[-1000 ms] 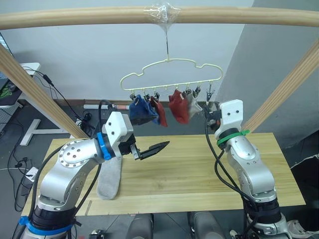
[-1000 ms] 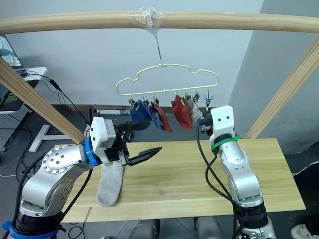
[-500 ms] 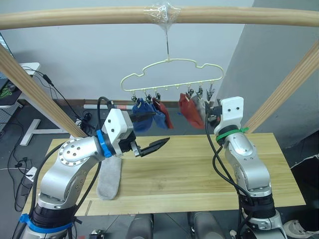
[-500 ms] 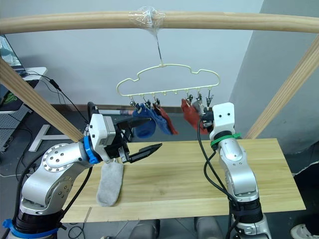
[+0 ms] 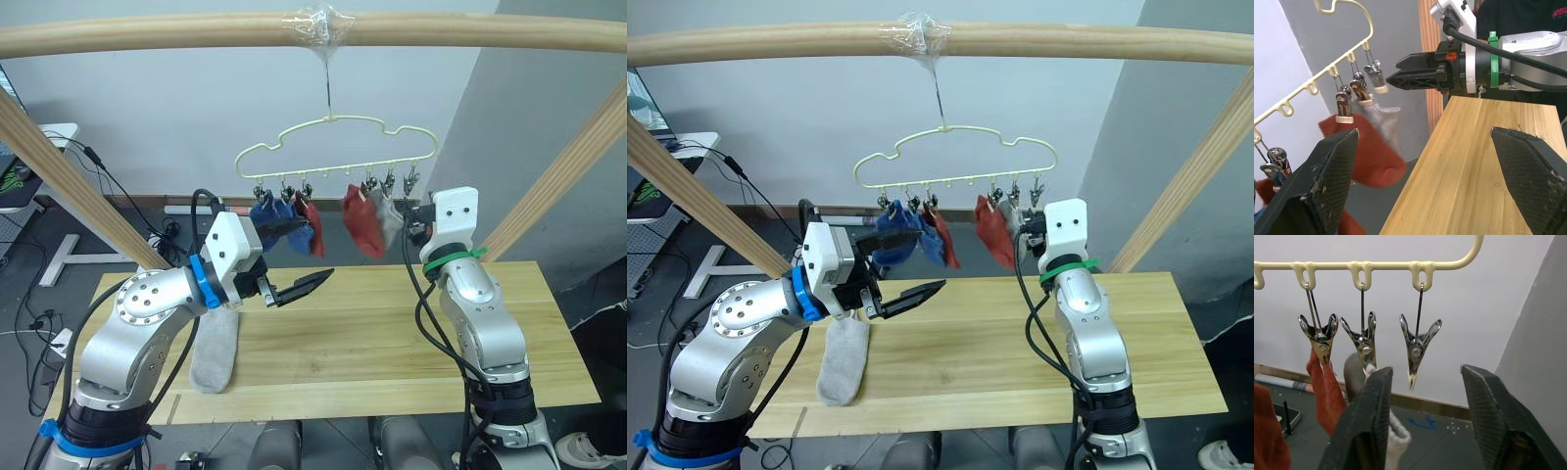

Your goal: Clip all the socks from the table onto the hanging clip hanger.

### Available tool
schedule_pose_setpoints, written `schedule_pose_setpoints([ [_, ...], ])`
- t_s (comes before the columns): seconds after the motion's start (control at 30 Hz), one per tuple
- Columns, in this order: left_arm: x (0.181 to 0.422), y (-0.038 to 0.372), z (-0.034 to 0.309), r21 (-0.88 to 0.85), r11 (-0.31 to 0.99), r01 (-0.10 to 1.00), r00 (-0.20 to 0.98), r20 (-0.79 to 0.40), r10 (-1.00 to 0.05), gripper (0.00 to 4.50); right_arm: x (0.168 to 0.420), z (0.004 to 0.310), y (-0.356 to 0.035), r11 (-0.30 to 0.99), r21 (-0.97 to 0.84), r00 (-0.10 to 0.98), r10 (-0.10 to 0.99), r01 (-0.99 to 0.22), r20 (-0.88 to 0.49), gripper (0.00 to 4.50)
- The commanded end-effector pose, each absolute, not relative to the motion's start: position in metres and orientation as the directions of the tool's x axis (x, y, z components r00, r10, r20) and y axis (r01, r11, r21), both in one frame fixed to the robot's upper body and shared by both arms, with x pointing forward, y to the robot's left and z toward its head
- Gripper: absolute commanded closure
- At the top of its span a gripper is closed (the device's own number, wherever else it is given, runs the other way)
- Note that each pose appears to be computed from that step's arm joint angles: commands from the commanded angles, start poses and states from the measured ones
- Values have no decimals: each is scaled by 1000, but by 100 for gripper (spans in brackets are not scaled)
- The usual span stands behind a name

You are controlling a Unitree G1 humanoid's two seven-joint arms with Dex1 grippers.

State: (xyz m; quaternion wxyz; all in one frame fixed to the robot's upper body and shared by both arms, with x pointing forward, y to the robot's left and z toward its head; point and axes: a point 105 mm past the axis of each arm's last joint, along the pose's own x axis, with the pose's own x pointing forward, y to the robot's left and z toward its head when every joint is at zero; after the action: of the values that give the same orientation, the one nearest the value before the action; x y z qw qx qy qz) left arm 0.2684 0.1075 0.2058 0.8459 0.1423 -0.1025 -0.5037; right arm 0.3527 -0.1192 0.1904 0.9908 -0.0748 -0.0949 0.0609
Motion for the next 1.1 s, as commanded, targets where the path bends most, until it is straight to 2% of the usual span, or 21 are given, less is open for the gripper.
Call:
schedule_pose_setpoints([
  [0.03,262,101,216,373,432,821,442,63,-895,0,352,203,-121,984,-158,966,123,-88,228,208],
  [0.17,263,101,217,372,436,819,444,67,-893,0,353,204,-119,984,-152,964,130,-97,230,208],
  [0.2,263,100,218,372,436,819,445,69,-893,0,354,204,-118,984,-150,964,132,-98,230,248],
  [0.3,262,100,218,373,435,820,443,68,-894,0,355,203,-118,983,-154,965,130,-97,226,330],
  [0.57,262,99,220,372,433,821,439,74,-895,0,358,204,-116,984,-149,966,127,-95,224,330],
  [1.1,263,96,232,383,435,815,434,93,-896,0,383,201,-108,992,-79,977,111,-98,182,330],
])
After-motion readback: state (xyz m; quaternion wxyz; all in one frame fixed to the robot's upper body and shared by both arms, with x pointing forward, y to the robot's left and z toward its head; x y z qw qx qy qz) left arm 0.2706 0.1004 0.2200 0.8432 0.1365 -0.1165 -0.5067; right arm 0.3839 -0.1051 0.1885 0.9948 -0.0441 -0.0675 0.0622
